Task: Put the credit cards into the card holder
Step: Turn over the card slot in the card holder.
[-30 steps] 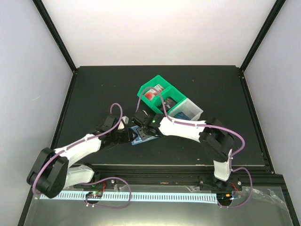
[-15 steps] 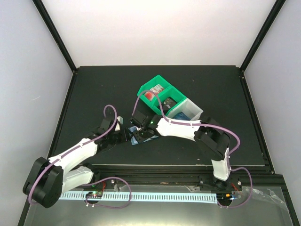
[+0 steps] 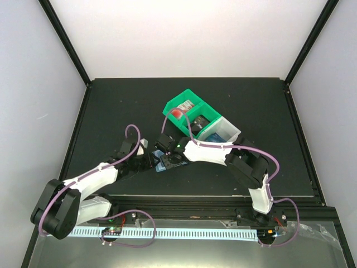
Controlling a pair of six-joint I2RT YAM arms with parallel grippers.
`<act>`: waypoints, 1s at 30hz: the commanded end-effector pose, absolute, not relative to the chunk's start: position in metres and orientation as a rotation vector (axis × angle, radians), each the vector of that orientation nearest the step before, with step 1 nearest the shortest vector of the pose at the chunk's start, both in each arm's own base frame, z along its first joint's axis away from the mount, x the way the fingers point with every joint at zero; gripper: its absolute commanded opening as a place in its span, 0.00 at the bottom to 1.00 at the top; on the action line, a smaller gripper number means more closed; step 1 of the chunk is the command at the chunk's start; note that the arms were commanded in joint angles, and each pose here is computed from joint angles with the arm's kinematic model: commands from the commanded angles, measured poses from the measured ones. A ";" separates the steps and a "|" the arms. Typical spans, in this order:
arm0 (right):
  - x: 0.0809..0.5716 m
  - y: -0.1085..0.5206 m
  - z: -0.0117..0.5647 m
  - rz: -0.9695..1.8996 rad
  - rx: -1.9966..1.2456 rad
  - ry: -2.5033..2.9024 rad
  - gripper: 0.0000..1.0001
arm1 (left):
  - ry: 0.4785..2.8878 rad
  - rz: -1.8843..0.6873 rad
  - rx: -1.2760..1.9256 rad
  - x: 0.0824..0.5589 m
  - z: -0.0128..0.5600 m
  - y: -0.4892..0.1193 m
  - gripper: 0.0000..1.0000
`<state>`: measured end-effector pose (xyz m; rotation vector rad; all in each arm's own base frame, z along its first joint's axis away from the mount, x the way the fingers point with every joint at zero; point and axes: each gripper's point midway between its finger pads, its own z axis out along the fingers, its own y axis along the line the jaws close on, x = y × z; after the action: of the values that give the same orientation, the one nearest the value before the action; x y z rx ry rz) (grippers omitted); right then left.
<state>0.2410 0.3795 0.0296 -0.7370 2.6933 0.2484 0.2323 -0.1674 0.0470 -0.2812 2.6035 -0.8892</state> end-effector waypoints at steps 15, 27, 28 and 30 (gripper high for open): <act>0.258 0.372 0.016 0.236 -0.647 2.732 0.16 | 2.567 -0.992 -0.269 0.245 0.053 -0.180 0.38; 0.252 0.369 0.004 0.233 -0.663 2.765 0.14 | 2.559 -1.056 -0.255 0.250 0.054 -0.190 0.38; 0.252 0.369 0.004 0.233 -0.660 2.765 0.14 | 2.557 -1.063 -0.251 0.250 0.054 -0.191 0.37; 0.252 0.370 0.004 0.237 -0.660 2.766 0.14 | 2.570 -1.068 -0.257 0.250 0.050 -0.192 0.35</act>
<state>0.2552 0.3738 0.0219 -0.6588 2.7226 0.2625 0.2387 -0.1821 0.0391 -0.2773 2.6128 -1.0018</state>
